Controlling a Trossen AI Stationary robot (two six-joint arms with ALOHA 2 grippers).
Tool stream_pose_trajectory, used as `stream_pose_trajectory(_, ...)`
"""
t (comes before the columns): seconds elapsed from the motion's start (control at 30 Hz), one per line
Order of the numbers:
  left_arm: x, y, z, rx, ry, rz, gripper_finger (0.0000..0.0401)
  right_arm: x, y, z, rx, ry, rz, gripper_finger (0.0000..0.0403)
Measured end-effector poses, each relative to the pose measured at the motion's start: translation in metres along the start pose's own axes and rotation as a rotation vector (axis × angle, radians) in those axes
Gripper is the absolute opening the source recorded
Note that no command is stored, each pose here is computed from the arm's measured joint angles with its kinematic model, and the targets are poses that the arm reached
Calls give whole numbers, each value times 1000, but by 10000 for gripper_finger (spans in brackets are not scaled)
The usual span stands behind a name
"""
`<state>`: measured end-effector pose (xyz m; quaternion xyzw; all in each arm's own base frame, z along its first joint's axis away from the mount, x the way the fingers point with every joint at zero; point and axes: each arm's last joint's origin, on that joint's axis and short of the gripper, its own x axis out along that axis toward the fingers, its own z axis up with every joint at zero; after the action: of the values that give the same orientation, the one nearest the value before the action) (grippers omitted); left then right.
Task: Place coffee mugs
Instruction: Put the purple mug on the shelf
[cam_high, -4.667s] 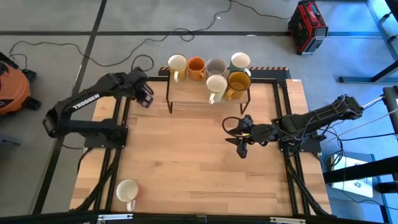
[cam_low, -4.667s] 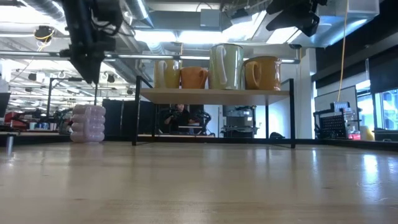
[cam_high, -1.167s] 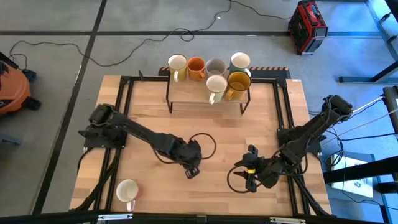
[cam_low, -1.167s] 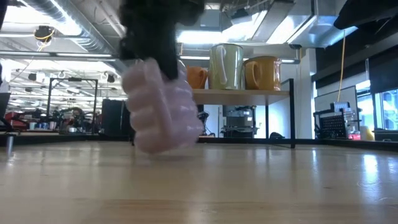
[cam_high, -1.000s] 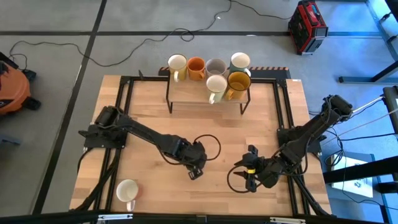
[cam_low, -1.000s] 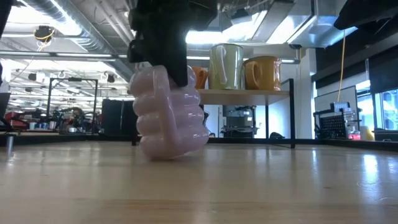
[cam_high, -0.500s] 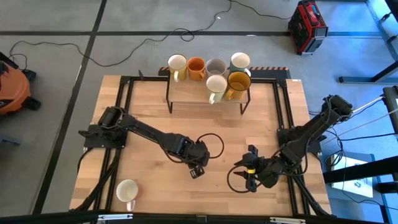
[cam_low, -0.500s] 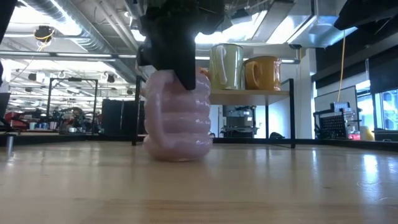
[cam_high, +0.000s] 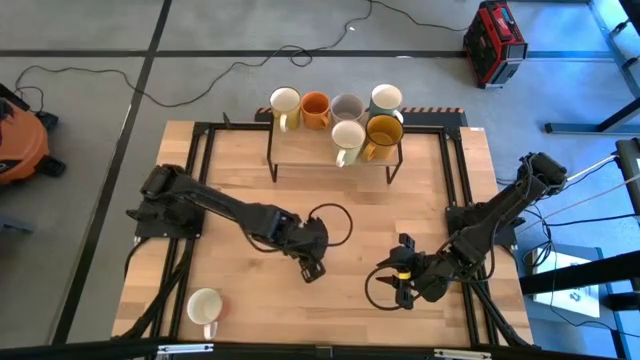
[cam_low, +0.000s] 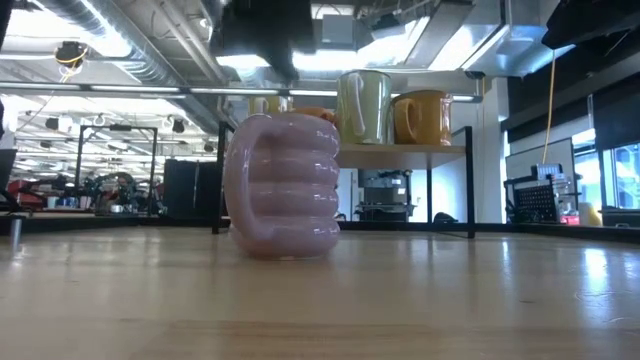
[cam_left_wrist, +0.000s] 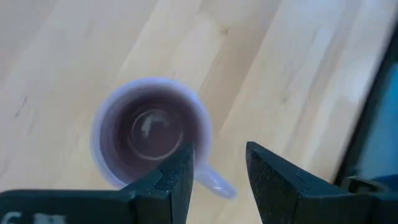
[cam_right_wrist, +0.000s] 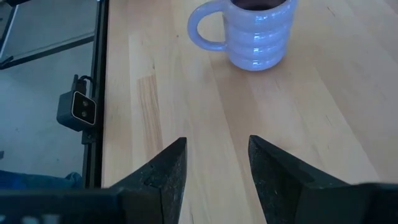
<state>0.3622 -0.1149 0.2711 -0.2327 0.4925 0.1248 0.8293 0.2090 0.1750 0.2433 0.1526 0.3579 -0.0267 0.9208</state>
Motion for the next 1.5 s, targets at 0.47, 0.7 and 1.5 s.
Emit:
stream_pose_trajectory(0.47,-42,-32,-97,-6,-250,-3,141,0,0,1,-8,-16,-7,160)
stream_pose_trajectory(0.7,-20,-13,-129,-99,-368,-198,141,0,0,1,-9,-18,-9,160)
stream_pose_trajectory(1.5,54,14,-125,342,-306,-132,141,0,-1,2,83,-60,-42,160)
